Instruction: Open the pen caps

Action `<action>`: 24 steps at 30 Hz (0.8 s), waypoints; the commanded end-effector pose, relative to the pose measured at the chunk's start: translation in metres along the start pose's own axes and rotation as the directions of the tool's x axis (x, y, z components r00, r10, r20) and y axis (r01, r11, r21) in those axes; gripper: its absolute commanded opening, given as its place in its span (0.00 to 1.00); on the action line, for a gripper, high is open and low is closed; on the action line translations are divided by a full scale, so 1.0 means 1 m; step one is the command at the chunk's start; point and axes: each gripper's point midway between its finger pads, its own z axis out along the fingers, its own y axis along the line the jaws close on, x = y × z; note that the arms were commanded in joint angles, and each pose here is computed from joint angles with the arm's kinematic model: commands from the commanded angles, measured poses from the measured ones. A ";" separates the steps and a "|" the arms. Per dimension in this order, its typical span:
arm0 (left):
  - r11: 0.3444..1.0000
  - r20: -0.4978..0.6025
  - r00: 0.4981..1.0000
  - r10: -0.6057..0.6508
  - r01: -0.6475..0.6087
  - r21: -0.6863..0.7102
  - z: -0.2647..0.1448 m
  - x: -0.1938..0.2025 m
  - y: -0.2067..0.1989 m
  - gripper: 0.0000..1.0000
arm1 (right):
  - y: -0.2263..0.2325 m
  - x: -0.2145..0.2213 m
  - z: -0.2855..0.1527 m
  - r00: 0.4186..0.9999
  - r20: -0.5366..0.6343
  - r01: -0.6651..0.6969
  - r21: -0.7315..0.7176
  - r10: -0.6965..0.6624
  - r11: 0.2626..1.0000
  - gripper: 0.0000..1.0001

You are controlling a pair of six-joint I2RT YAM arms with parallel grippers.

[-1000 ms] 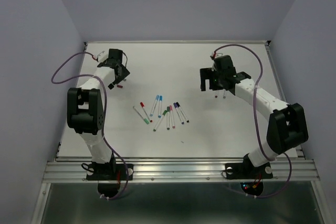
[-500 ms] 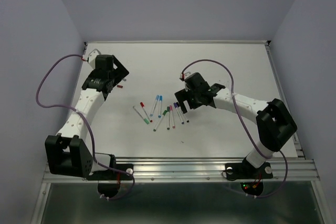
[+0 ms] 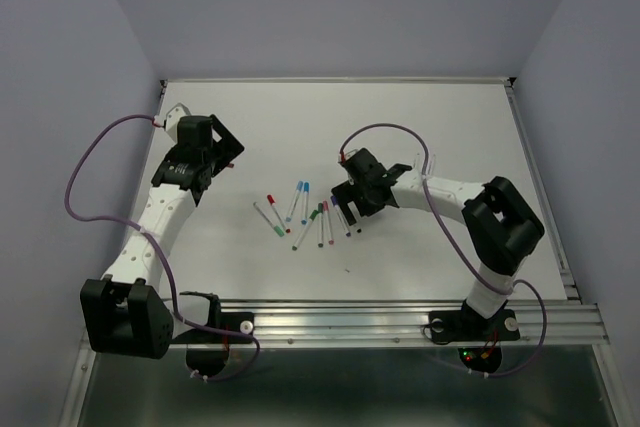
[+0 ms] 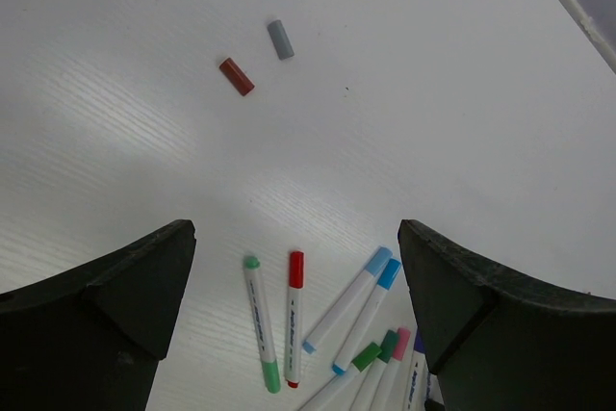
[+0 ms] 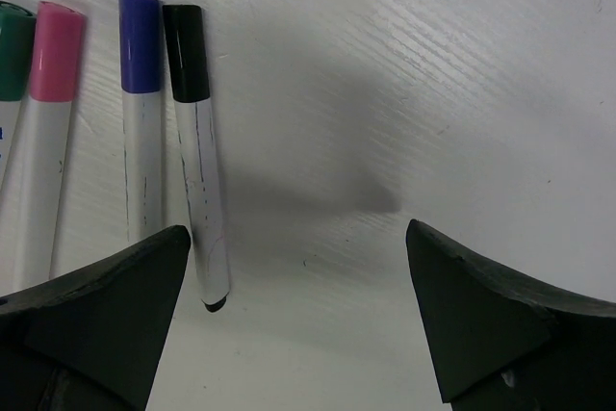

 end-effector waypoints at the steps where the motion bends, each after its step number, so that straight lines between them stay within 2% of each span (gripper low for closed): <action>1: 1.000 0.023 1.000 0.012 -0.013 0.016 -0.004 -0.005 -0.002 0.99 | 0.005 -0.011 -0.001 1.000 0.030 0.004 -0.006 -0.004 1.000 1.00; 13: 1.000 0.026 1.000 0.018 -0.018 0.014 -0.001 -0.006 -0.003 0.99 | 0.017 -0.006 0.016 1.000 -0.005 0.011 -0.039 -0.011 0.999 0.99; 17: 1.000 0.026 0.999 0.020 -0.020 0.012 0.000 -0.006 -0.003 0.99 | 0.022 -0.006 0.021 1.000 -0.010 0.011 -0.063 -0.012 0.998 0.90; 21: 1.000 0.020 1.000 0.023 -0.023 0.009 0.002 -0.004 -0.003 0.99 | 0.026 -0.003 0.027 1.000 -0.024 0.011 -0.075 -0.013 0.997 0.88; 24: 1.000 0.017 1.000 0.025 -0.025 0.008 0.004 -0.004 -0.003 0.99 | 0.028 -0.001 0.032 0.999 -0.035 0.010 -0.084 -0.013 0.996 0.79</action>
